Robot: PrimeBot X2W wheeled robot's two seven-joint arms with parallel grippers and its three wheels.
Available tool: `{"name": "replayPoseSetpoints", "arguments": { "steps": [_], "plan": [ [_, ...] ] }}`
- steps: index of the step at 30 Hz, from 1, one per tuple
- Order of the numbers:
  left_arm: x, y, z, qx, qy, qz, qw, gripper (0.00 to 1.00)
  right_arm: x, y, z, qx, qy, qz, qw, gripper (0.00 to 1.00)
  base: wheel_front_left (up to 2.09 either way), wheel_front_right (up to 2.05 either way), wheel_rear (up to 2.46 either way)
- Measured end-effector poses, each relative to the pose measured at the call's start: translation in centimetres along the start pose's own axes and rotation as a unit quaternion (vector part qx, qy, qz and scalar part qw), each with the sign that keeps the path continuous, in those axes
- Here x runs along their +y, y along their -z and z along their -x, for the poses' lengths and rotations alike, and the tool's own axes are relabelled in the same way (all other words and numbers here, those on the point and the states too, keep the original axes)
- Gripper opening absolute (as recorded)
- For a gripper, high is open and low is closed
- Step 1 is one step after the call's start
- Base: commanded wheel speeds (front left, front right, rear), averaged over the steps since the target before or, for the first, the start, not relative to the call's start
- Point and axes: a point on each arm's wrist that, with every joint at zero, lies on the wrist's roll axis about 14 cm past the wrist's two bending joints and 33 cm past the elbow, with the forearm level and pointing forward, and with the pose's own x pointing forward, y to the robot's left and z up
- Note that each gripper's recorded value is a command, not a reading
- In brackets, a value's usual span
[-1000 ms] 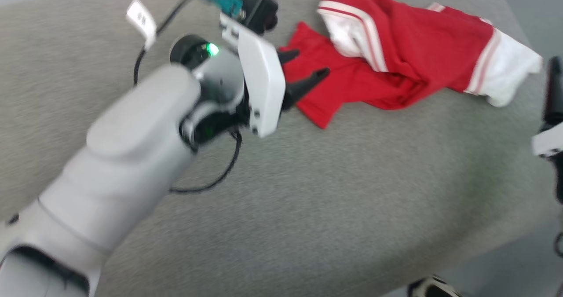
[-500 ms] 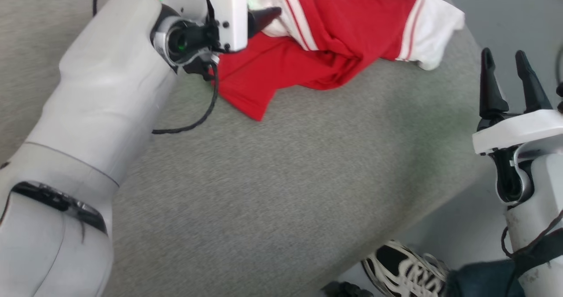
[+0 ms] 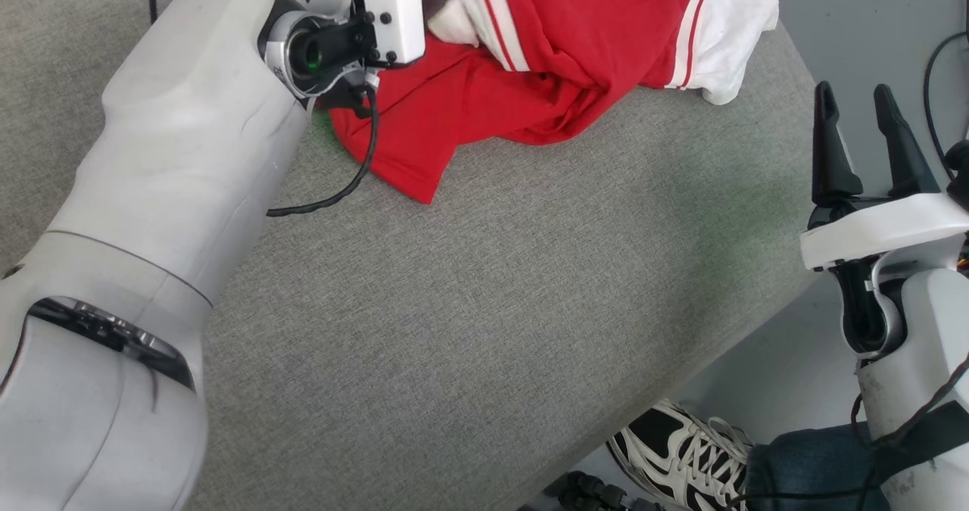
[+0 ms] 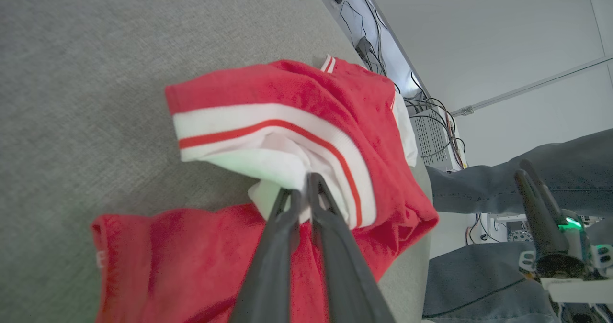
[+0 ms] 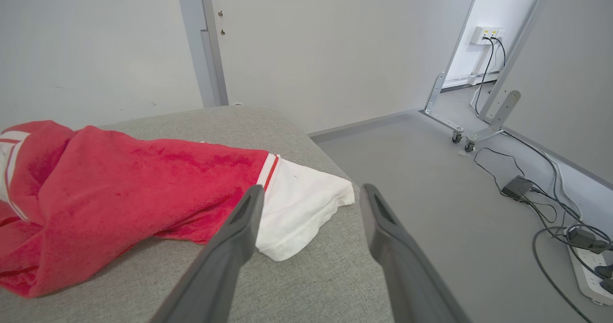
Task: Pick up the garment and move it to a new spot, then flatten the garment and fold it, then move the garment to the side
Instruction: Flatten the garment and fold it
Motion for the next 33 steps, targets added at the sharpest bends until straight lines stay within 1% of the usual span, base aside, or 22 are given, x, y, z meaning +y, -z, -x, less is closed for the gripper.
{"name": "replayPoseSetpoints", "arguments": {
  "steps": [3,5,7,9,11,14,16,18,20,22,26,28,31,33],
  "plan": [
    [-0.4,-0.7,0.2,-0.016,0.007,0.005,1.000,0.00,0.4,-0.1,0.0,-0.001,-0.006,0.002,1.000,1.00,0.00,0.00,0.00],
    [-0.7,-1.1,0.6,-0.023,0.010,-0.003,1.000,0.00,0.3,-0.4,-0.2,-0.006,-0.006,0.003,1.000,1.00,0.00,0.00,0.00],
    [-0.9,-1.6,1.3,-0.031,0.011,-0.011,0.999,0.00,0.5,-0.6,-0.6,-0.010,-0.011,0.004,1.000,1.00,0.00,0.00,0.00],
    [-0.4,-2.6,2.8,-0.042,0.005,-0.016,0.999,0.00,1.0,-0.6,-1.0,-0.012,-0.019,0.004,1.000,1.00,0.00,0.00,0.00],
    [0.6,-3.5,4.7,-0.053,-0.008,-0.020,0.998,0.00,1.7,-0.5,-1.3,-0.013,-0.029,0.000,1.000,1.00,0.00,0.00,0.00],
    [3.1,-3.9,8.2,-0.050,-0.048,-0.031,0.997,0.00,3.0,-0.2,-1.5,-0.011,-0.047,-0.007,0.999,1.00,0.00,0.00,0.00],
    [4.9,-3.4,10.7,-0.037,-0.077,-0.031,0.996,0.00,4.0,-0.3,-1.7,-0.013,-0.062,-0.011,0.998,1.00,0.00,0.00,0.00],
    [7.2,-2.8,13.5,-0.027,-0.111,-0.018,0.993,0.00,5.0,-0.5,-1.9,-0.016,-0.076,-0.015,0.997,1.00,0.00,0.00,0.00],
    [9.5,-1.5,16.4,-0.005,-0.152,-0.011,0.988,0.00,6.0,-0.8,-2.1,-0.018,-0.090,-0.018,0.996,1.00,0.00,0.00,0.00],
    [11.8,-0.1,19.4,0.015,-0.198,-0.011,0.980,0.00,7.1,-1.0,-2.2,-0.020,-0.104,-0.020,0.994,1.00,0.00,0.00,0.00],
    [15.4,1.8,24.5,0.018,-0.269,-0.001,0.963,0.00,8.9,-1.5,-2.4,-0.024,-0.127,-0.028,0.991,1.00,0.00,0.00,0.00],
    [16.8,2.5,26.3,0.006,-0.294,0.007,0.956,0.00,9.5,-1.5,-2.3,-0.022,-0.135,-0.027,0.990,1.00,0.00,0.00,0.00],
    [19.3,3.9,27.9,0.008,-0.340,-0.011,0.940,0.00,9.8,-1.3,-2.3,-0.018,-0.140,-0.023,0.990,1.00,0.00,0.00,0.00],
    [20.5,4.6,28.5,-0.003,-0.361,-0.007,0.933,0.00,9.9,-1.2,-2.2,-0.014,-0.141,-0.021,0.990,1.00,0.00,0.00,0.00]
  ]
}}
